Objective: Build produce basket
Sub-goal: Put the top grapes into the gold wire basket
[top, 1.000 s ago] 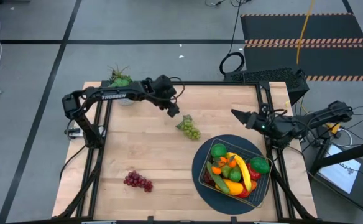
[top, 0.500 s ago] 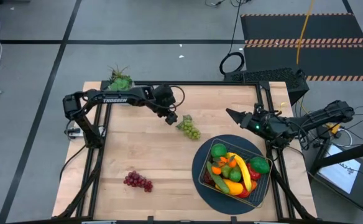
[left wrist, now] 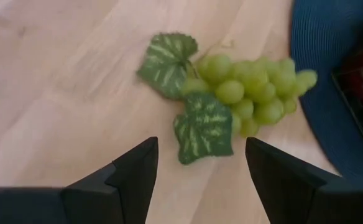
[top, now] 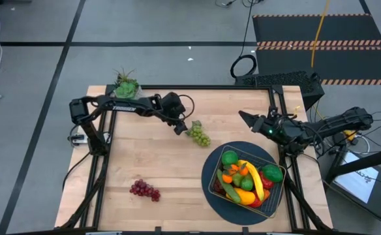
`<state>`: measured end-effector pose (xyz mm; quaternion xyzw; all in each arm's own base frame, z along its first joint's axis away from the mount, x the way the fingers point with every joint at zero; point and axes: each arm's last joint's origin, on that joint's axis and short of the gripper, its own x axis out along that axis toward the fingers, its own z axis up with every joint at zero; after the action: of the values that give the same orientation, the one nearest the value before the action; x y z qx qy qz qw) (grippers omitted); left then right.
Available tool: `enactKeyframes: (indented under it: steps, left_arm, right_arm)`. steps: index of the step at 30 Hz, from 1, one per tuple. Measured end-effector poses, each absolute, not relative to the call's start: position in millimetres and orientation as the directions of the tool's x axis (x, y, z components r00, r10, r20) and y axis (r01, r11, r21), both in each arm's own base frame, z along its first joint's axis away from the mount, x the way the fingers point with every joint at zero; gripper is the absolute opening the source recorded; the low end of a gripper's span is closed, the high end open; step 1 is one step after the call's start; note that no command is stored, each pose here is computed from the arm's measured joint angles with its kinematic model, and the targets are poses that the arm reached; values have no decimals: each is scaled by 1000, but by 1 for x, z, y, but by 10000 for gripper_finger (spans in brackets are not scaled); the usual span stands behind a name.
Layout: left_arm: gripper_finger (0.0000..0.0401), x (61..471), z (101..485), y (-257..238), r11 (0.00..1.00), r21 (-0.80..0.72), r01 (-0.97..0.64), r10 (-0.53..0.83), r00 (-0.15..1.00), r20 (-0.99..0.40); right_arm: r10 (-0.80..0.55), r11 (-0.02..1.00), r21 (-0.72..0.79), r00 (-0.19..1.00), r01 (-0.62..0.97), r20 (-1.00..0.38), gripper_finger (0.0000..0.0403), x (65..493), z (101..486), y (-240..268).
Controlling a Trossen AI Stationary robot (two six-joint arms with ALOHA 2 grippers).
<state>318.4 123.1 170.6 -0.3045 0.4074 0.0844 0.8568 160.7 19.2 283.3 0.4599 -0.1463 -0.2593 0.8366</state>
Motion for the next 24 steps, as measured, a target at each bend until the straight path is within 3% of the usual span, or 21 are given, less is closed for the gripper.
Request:
enactKeyframes:
  steps: [10,14,19,24]
  left_arm:
    - [244,327,153,118,773,-484,-410,-135,640,-757]
    - [243,332,168,123,756,-511,-410,-123,677,-726]
    - [243,355,207,125,894,-390,-219,-98,755,-649]
    - [243,384,213,129,960,-255,-116,-78,766,-638]
  right_arm:
    - [-523,465,827,852,315,-30,0,153,281,18]
    - [-497,473,828,867,303,-34,0,152,281,19]
    - [-473,481,827,880,291,-34,0,152,281,19]
    - [-438,492,819,897,294,-59,0,150,279,20]
